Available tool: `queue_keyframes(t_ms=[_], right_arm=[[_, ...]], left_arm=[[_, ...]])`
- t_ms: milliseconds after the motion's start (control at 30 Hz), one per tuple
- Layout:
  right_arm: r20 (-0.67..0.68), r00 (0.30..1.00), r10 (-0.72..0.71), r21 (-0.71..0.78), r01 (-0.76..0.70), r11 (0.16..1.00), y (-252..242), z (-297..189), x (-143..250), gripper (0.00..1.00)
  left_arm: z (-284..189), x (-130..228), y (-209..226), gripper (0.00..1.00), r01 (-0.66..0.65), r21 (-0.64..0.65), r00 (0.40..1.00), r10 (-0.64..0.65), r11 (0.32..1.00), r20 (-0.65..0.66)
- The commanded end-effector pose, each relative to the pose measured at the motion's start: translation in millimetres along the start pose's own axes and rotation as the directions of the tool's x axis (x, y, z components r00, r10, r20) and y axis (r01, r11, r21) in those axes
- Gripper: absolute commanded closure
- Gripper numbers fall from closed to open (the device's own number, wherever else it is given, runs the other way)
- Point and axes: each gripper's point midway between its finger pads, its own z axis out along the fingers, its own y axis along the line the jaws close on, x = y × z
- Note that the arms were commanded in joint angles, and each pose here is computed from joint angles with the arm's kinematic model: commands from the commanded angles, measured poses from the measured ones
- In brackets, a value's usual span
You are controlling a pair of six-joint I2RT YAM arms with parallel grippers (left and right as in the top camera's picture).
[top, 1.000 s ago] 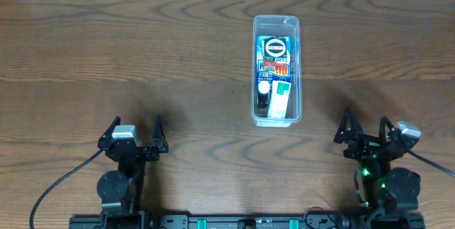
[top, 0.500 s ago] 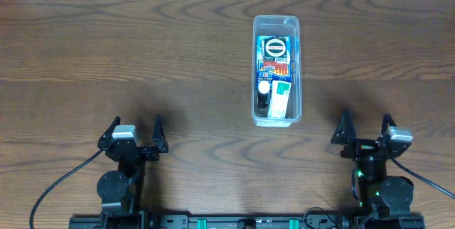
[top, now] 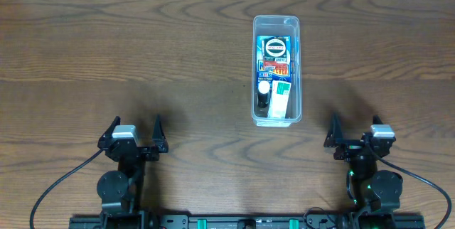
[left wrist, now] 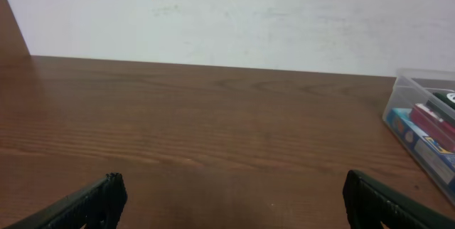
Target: Pack container
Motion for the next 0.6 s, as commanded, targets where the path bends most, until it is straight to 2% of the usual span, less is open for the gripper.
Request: queue_keyframes(t_ms=[0, 567], right_arm=[[0.007, 0.999, -0.042, -0.019, 0.042, 0.999, 3.8, -0.2, 0.5, 0.01], [0.007, 0.999, -0.048, -0.018, 0.048, 0.999, 3.6, -0.2, 0.5, 0.01]], left_arm=[[0.7, 15.1, 0.8, 0.02, -0.002, 0.002, 0.999, 0.002, 1.000, -0.045], [0.7, 15.2, 0.8, 0.02, -0.002, 0.002, 0.999, 0.002, 1.000, -0.045]])
